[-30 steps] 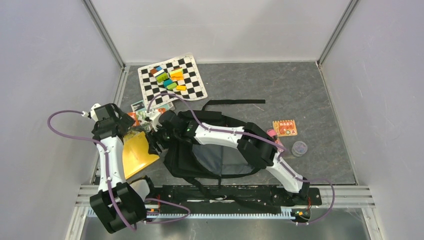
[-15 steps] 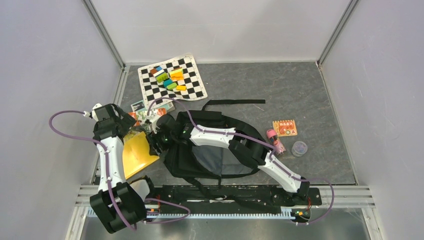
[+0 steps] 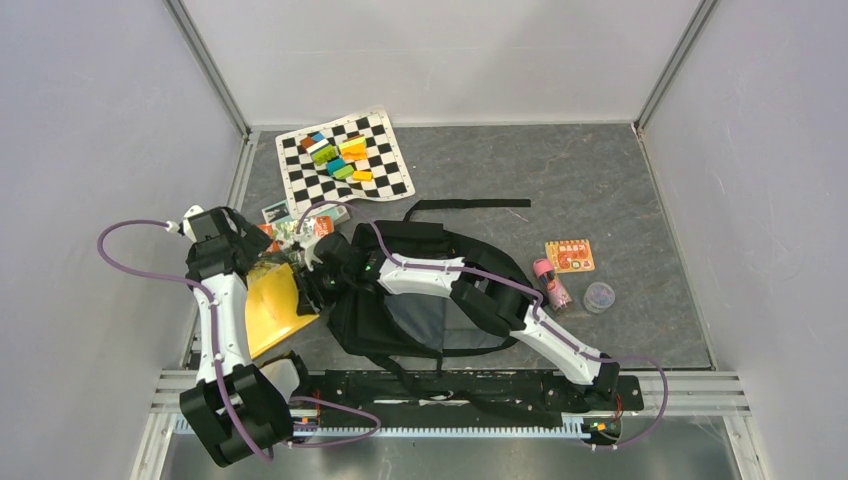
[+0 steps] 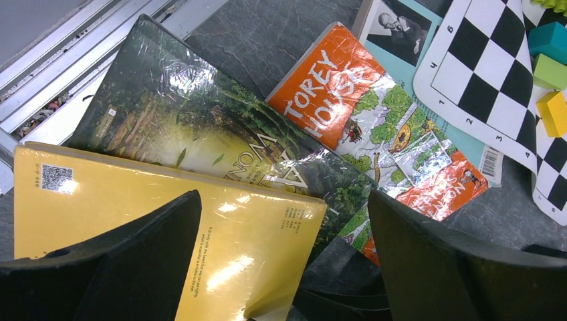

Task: Pack the student bag
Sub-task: Pick up the book from the center of the board, then place the book in the student bag.

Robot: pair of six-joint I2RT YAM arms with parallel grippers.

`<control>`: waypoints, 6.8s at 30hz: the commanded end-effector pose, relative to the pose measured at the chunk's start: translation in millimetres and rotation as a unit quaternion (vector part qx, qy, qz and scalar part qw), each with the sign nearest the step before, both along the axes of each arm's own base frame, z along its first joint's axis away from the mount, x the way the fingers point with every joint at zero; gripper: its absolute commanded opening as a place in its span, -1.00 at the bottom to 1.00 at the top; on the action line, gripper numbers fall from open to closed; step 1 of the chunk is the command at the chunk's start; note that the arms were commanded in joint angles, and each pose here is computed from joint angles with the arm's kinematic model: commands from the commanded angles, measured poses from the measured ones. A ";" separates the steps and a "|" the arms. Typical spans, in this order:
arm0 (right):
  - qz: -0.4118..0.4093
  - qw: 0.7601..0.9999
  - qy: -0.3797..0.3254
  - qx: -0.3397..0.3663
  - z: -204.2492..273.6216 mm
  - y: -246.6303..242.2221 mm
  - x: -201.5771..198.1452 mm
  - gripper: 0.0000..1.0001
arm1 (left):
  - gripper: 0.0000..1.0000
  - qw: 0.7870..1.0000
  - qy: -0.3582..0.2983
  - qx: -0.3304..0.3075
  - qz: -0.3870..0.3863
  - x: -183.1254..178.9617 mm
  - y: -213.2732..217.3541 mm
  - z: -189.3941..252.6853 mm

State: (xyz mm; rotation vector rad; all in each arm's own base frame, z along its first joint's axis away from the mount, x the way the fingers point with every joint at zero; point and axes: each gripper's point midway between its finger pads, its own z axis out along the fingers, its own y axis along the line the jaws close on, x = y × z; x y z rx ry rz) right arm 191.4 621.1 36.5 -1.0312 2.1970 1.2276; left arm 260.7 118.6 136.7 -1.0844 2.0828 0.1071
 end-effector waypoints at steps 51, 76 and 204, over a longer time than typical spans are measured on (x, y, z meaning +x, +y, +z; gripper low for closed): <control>-0.154 0.949 -0.271 -0.048 234.1 -116.1 66.8 -1.00 | 0.99 0.929 -0.151 -0.042 -0.334 23.9 -139.1 115.3; -0.125 0.943 -0.300 -0.066 223.6 -97.4 48.4 -1.00 | 0.96 0.953 -0.133 -0.046 -0.267 29.4 -122.8 87.1; -0.499 0.803 0.110 0.307 178.2 -407.6 -5.3 -1.00 | -0.96 0.729 -0.188 -0.286 -0.593 -60.3 -353.8 114.7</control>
